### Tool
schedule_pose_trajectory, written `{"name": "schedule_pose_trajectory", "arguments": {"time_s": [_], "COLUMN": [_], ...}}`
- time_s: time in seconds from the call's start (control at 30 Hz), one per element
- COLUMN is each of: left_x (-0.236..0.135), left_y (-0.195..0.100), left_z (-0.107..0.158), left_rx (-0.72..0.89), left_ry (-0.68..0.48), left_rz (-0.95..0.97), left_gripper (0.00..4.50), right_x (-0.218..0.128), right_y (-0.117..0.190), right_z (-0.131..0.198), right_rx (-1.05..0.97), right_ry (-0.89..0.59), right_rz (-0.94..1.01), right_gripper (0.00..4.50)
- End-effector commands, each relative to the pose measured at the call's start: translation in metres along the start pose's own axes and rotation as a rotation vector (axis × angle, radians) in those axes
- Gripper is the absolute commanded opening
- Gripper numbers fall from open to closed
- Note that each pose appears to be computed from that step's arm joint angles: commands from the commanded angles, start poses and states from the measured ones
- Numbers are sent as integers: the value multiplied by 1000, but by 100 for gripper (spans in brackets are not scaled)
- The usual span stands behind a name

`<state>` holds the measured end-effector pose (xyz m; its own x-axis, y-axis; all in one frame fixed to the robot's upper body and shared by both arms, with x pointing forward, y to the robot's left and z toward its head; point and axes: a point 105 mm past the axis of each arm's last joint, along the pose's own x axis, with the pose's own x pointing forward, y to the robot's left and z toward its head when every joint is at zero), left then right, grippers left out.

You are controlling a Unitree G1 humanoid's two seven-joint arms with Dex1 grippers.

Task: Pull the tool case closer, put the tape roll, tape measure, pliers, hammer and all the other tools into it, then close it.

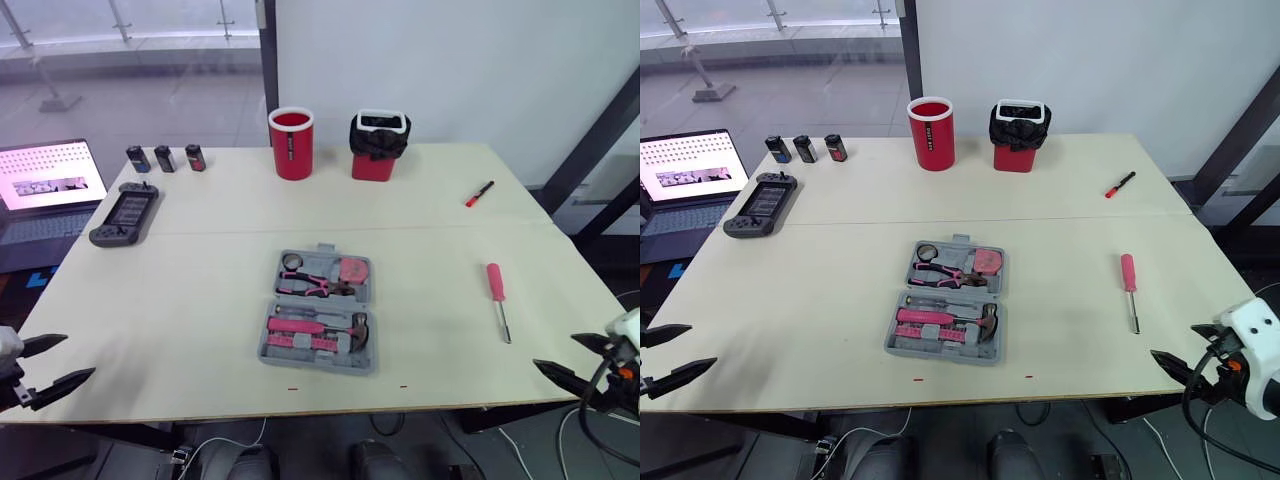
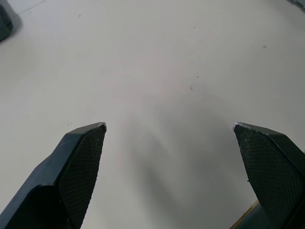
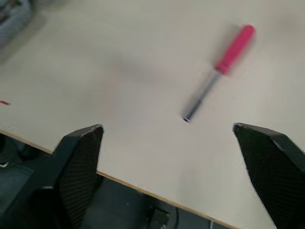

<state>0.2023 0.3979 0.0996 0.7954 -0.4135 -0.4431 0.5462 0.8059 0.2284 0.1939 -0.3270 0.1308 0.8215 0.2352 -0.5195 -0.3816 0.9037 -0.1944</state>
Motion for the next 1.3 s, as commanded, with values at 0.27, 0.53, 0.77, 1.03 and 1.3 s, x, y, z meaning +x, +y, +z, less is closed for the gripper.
{"name": "schedule_pose_trajectory", "arguments": {"time_s": [0.27, 0.53, 0.77, 1.03, 1.3], "left_x": [20, 81, 94, 94, 93], "left_y": [-12, -108, -158, -183, -186], "left_z": [15, 69, 119, 167, 175], "left_rx": [39, 103, 136, 169, 200], "left_ry": [-56, -245, -381, -511, -521], "left_rz": [-64, -380, -537, -610, -586], "left_gripper": [450, 450, 450, 450, 450], "right_x": [7, 57, 95, 152, 174], "right_y": [6, 20, 0, -32, -61], "right_z": [17, 30, 40, 47, 24], "right_rx": [-29, 108, 343, 459, 539], "right_ry": [-52, -32, 4, 94, 188], "right_rz": [-13, -174, -446, -600, -668], "right_gripper": [446, 446, 446, 446, 446]}}
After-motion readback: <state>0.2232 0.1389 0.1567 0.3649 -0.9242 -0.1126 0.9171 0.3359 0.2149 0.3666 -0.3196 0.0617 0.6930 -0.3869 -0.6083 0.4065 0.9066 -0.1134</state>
